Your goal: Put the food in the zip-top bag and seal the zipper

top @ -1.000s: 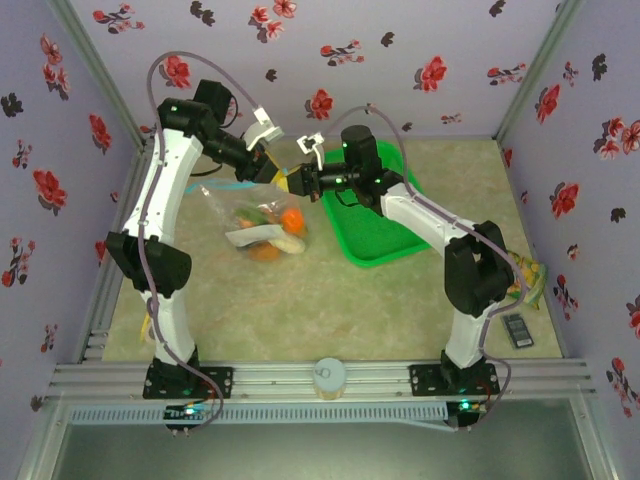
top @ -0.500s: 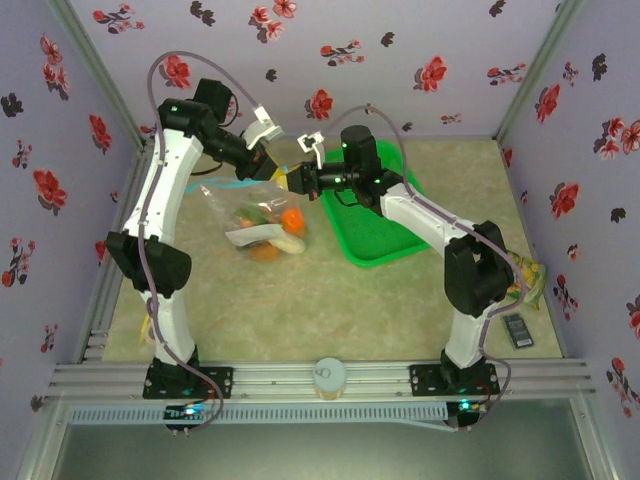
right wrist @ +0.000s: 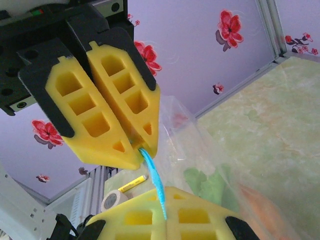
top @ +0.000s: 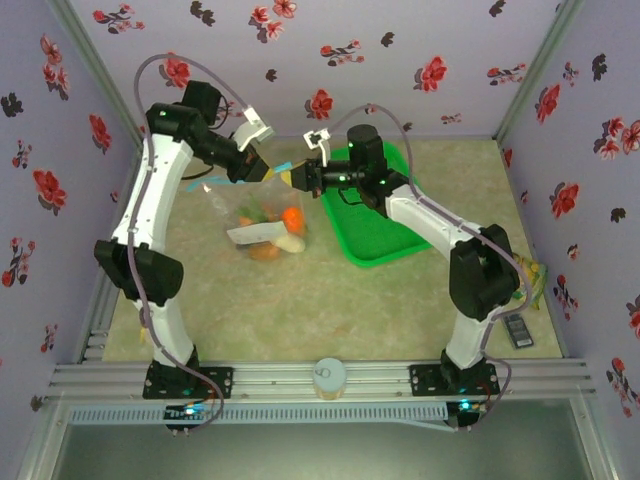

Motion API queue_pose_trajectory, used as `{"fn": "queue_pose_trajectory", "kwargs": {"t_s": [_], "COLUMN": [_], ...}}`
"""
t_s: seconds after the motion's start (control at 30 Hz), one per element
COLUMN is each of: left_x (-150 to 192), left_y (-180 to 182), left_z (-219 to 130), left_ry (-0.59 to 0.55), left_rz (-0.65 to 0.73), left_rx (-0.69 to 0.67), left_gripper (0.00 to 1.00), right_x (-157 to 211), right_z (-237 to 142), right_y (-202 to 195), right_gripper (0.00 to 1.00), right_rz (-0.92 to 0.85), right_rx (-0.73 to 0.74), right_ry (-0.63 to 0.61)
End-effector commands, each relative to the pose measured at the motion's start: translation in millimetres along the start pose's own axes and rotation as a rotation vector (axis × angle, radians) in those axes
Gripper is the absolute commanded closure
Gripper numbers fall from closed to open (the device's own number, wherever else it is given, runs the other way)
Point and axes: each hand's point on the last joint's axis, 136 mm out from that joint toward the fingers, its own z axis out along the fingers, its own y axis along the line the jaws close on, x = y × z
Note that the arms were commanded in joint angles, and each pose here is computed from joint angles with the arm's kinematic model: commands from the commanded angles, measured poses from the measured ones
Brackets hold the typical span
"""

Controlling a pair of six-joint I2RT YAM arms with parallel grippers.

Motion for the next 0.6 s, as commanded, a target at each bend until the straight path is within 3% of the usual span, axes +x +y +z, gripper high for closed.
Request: {"fn": "queue_pose_trajectory", "kwargs": {"t_s": [0.0,0.57], "left_x": [6,35], "left_y": [2,31], "left_z": [-17,-32], "left_ry": [-0.001,0.028], "left_rz": [-0.031,-0.199], "left_rx": [-0.065,-0.320], "left_gripper": [0.90,0.92], "right_x": [-23,-20], "right_z": [-17,-28], "right_y": [11,6], "right_gripper": [1.00,1.00], "right_rz": [-0.058,-0.053], "right_rx": [0.019,0.104], "right_ry": [-0.067,-0.077]}}
